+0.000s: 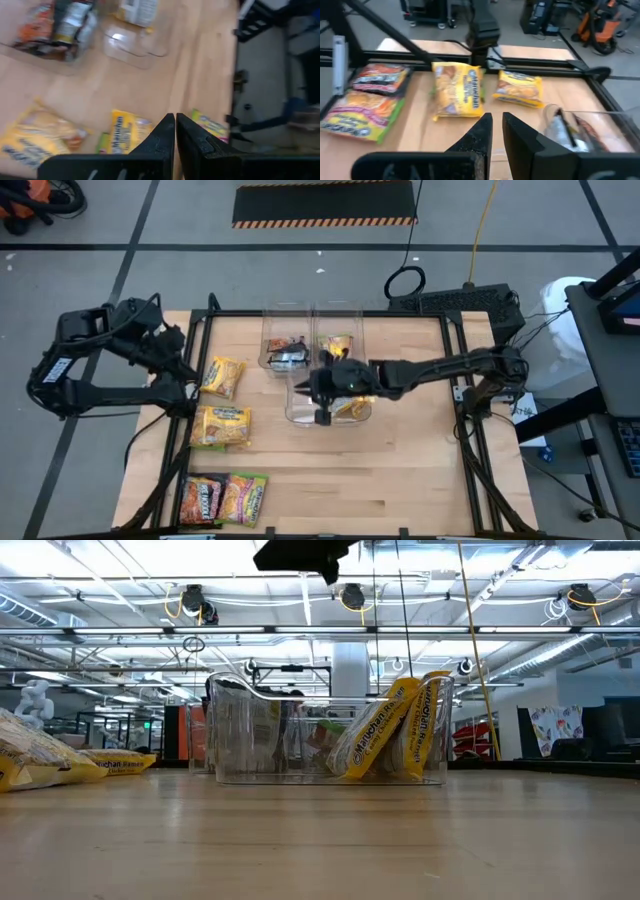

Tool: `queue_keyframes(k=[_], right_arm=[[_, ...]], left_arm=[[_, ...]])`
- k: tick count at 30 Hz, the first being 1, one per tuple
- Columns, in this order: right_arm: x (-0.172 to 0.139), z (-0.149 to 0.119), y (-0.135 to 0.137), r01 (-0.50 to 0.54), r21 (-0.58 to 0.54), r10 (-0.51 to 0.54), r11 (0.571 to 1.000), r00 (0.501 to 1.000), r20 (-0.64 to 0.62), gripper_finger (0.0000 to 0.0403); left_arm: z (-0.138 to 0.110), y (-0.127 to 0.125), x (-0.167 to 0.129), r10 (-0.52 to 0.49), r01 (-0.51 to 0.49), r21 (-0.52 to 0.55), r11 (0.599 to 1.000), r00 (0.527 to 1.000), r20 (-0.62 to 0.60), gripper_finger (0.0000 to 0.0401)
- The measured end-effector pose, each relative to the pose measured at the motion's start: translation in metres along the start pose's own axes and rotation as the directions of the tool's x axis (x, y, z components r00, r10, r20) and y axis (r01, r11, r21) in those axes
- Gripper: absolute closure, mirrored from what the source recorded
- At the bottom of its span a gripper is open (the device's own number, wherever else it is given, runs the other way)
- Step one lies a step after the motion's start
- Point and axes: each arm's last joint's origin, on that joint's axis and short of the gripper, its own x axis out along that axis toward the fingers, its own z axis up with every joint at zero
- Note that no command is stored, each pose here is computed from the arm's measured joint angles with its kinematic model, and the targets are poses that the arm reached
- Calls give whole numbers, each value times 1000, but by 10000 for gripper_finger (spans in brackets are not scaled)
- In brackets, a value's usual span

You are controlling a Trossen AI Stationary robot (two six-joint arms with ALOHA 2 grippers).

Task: Sort Maruchan noodles
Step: Put the yellow noodle pack into the bottom transparent bin

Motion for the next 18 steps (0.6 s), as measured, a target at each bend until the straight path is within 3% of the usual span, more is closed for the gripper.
queue_keyframes(k=[4, 9, 18], right_arm=[[-4, 2, 13, -26, -12, 26, 1000, 1000, 13, 362], [-8, 4, 22, -46, -29, 47, 999, 999, 23, 362], [-33, 18, 18, 35, -65, -31, 997, 998, 56, 362]], left_arm=[[0, -3, 0, -99, 99, -39, 994, 995, -13, 380], [1, -2, 5, -146, 143, -73, 987, 989, -36, 380], [-4, 7, 31, -220, 168, -298, 940, 963, -153, 380]])
